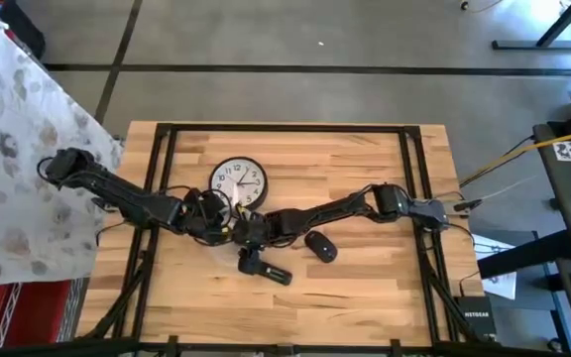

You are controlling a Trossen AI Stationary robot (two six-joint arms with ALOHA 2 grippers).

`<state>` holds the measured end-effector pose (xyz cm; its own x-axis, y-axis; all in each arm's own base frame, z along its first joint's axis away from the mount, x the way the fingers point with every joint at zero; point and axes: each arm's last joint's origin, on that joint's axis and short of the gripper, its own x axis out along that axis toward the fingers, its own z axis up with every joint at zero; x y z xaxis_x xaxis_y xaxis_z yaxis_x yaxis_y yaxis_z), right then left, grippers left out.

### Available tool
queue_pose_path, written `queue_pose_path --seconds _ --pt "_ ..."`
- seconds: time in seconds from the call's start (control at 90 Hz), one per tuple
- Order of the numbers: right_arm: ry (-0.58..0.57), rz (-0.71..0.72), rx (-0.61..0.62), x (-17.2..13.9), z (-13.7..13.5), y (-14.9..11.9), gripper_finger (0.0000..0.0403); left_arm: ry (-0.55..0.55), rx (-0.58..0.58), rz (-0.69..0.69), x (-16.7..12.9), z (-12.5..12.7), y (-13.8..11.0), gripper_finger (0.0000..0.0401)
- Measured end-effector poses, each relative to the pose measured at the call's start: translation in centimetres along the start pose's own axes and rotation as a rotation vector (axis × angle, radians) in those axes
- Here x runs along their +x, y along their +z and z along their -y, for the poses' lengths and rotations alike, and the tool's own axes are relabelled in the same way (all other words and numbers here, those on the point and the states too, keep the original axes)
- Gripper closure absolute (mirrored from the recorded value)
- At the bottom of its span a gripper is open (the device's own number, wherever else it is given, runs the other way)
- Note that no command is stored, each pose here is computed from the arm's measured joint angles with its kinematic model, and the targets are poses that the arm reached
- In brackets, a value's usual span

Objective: Insert battery
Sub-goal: Insert the silver battery into the remote control

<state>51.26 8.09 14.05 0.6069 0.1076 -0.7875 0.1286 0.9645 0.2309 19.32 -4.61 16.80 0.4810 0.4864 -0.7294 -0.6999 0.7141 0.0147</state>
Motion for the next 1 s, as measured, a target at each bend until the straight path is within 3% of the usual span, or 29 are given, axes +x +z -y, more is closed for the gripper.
queue_pose_path --seconds 0.289,0.444,0.611,0.767,1.0 --pt "-0.092 -0.056 0.064 0.1 1.4 -0.4 0.024 0.0 -0.037 0.007 0.0 0.0 0.1 0.0349" --pt "-0.076 -0.068 -0.069 0.1 1.3 -0.4 0.024 -0.002 -0.035 0.018 0.0 0.1 0.1 0.0349" --pt "-0.075 -0.1 -0.306 -0.7 1.1 0.3 0.024 -0.002 -0.011 0.017 0.0 0.1 0.1 0.0349" --pt "0.0 -0.15 -0.493 -1.8 1.2 1.2 0.024 -0.001 0.018 0.017 0.0 0.1 0.1 0.0349" --pt "0.101 -0.152 -0.555 -1.9 1.9 1.5 0.024 0.001 0.043 0.042 0.2 0.1 0.4 0.0349"
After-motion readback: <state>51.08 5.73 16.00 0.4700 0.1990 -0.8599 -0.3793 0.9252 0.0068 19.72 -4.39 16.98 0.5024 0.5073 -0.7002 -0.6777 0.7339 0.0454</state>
